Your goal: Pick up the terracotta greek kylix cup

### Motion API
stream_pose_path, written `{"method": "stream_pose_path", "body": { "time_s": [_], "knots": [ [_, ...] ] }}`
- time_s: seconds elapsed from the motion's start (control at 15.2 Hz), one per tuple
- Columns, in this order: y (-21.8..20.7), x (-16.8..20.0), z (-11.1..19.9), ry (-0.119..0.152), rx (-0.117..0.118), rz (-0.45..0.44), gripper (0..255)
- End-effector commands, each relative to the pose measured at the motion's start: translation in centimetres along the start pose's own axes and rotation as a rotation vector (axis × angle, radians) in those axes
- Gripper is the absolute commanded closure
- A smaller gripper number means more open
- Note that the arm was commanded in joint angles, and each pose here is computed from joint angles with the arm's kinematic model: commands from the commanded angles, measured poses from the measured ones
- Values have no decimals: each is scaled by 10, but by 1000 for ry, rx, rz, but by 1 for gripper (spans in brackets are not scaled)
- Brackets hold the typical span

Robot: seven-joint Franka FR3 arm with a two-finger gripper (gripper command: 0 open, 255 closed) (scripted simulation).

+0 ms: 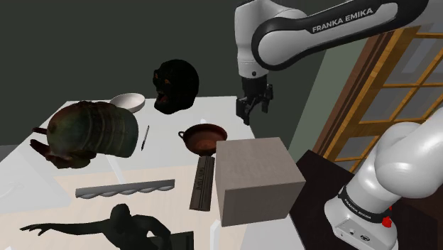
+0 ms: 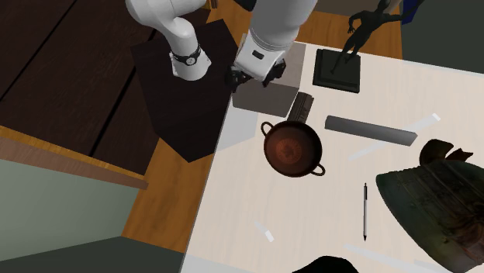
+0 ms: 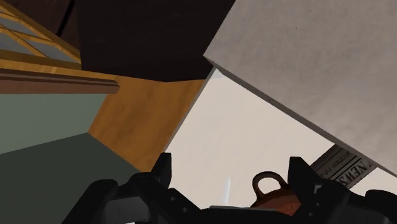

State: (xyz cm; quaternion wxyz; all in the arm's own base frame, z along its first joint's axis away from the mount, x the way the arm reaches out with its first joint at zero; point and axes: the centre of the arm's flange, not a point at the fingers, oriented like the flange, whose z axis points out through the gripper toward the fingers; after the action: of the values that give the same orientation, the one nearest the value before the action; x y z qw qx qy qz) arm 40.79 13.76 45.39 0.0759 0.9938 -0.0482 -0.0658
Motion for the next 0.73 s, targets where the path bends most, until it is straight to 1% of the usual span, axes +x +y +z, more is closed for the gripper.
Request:
{"method": "stream_pose_path", "body": {
  "time_s": [0.0, 0.66],
  "knots": [
    [-21, 13, 8, 10, -4, 0, 0],
    [-122, 87, 46, 56, -32, -5, 0]
  ]
}}
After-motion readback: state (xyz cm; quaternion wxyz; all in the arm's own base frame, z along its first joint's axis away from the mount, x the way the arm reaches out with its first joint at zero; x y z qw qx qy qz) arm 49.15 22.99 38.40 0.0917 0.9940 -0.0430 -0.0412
